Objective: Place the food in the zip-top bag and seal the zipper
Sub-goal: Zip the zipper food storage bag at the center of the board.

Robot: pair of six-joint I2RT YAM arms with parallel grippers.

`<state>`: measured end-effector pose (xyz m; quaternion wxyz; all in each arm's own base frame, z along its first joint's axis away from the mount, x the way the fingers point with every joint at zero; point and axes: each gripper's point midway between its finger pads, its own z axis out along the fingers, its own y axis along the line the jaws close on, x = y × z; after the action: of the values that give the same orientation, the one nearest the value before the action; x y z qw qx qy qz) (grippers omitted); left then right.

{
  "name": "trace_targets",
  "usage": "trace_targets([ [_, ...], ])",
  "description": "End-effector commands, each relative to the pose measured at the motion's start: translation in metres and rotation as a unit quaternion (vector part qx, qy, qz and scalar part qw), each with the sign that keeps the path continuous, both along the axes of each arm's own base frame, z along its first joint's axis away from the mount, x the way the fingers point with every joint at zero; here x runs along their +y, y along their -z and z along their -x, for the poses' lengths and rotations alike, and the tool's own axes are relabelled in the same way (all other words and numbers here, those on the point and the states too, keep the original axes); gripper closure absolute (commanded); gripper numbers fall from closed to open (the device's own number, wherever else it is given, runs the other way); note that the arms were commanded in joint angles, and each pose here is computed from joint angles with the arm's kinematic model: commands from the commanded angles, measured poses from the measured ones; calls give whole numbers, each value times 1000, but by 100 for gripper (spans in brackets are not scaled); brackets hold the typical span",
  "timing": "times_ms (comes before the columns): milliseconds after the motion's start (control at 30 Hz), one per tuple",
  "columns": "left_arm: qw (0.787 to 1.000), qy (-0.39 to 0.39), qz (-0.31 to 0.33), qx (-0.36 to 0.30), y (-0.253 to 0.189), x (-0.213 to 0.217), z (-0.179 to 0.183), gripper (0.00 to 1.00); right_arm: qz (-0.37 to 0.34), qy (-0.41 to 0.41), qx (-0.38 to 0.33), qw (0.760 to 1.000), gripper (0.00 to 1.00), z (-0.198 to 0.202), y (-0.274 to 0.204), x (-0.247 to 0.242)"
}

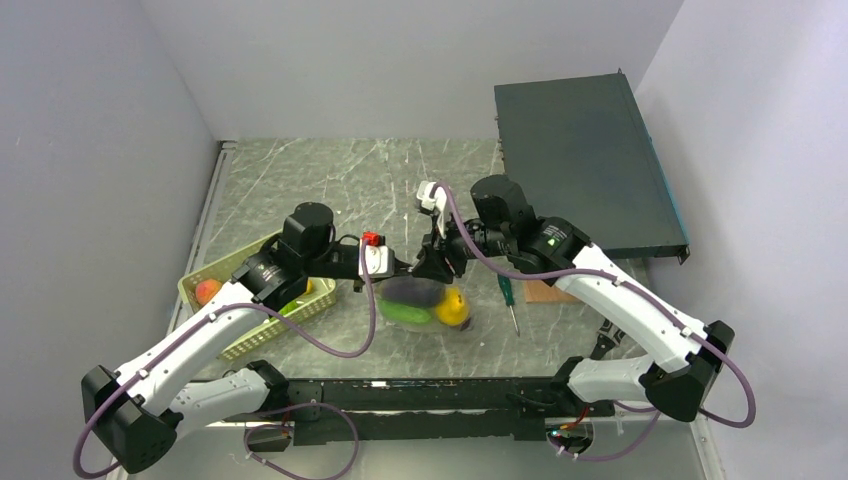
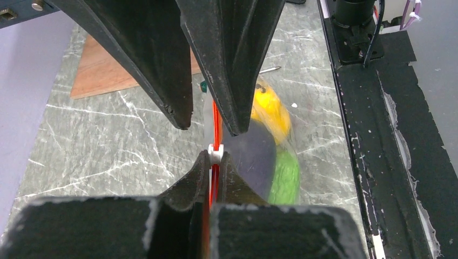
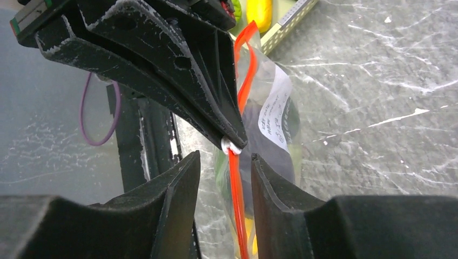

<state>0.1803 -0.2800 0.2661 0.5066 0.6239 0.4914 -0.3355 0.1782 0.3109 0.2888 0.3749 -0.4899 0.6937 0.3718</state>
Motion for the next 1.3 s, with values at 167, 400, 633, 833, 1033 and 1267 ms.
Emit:
trace_targets([
  [167,998,26,34,-49,-31,-4,8,100,-4,-7,-17,1000,62,3,3,-4],
  [400,998,26,33,-49,-31,-3,7,100,15,-4,-8,1000,69,-1,16,-3],
  [633,998,25,32,-47,-29,-4,6,100,5,-9,-8,1000,82,2,17,-2],
  [833,998,26,32,-47,-29,-4,7,100,3,-12,-6,1000,88,2,19,0],
  [1033,998,21,31,-50,-29,-4,5,100,2,41,-5,999,100,-11,19,-3],
  [1267,998,5,27,-58,-28,-1,0,100,-29,177,-2,984,100,-28,17,-30],
])
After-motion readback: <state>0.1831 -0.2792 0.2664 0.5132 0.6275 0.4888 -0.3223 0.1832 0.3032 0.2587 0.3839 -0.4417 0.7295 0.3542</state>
